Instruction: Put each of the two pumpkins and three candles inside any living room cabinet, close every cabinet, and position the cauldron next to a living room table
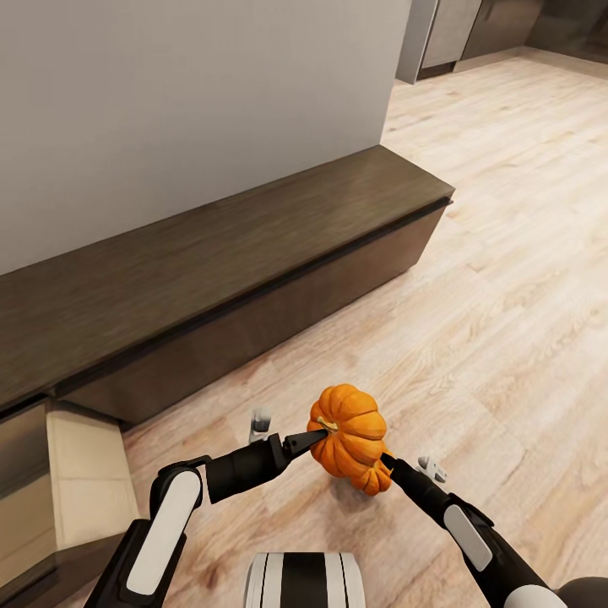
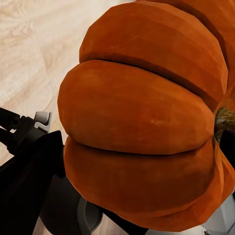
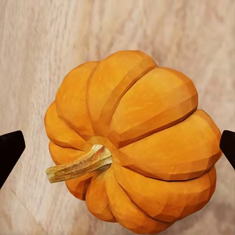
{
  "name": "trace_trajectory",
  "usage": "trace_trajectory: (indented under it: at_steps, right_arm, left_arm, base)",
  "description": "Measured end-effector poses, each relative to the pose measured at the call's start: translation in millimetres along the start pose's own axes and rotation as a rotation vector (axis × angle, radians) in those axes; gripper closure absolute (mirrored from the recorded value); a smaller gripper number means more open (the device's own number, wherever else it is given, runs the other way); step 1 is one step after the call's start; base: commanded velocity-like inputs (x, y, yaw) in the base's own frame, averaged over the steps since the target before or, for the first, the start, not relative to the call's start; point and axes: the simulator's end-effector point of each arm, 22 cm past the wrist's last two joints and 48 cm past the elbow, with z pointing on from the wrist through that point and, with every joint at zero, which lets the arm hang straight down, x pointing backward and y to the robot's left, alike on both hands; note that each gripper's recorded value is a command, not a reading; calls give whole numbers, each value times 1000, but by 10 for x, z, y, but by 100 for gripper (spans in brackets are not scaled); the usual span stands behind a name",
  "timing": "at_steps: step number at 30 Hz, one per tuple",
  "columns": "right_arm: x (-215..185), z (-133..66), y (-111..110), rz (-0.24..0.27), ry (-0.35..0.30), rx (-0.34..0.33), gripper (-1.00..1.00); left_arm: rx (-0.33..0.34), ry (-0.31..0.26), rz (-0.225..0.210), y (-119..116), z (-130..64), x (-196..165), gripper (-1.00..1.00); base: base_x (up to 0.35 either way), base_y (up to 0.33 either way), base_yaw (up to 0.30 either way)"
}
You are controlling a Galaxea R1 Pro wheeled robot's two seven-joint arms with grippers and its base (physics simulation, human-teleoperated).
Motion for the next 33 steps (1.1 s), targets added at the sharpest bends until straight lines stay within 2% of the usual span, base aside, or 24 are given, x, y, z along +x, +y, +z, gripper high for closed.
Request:
trace_trajectory:
  at_steps: [17,24,33]
  right_arm:
    - [0,0,-17,0,0,8,-100]
    - [120,50,-151,7,24,33,-100]
    - [188,76,-220,10,37,44,-100]
  left_arm:
    - [0,-3,-1,7,-12,-11,100]
    - [-12,2,-26,150,1,12,100]
    - [-17,5,-42,225,15,33,100]
  base:
    - [0,0,0]
    - [0,0,0]
    - [0,0,0]
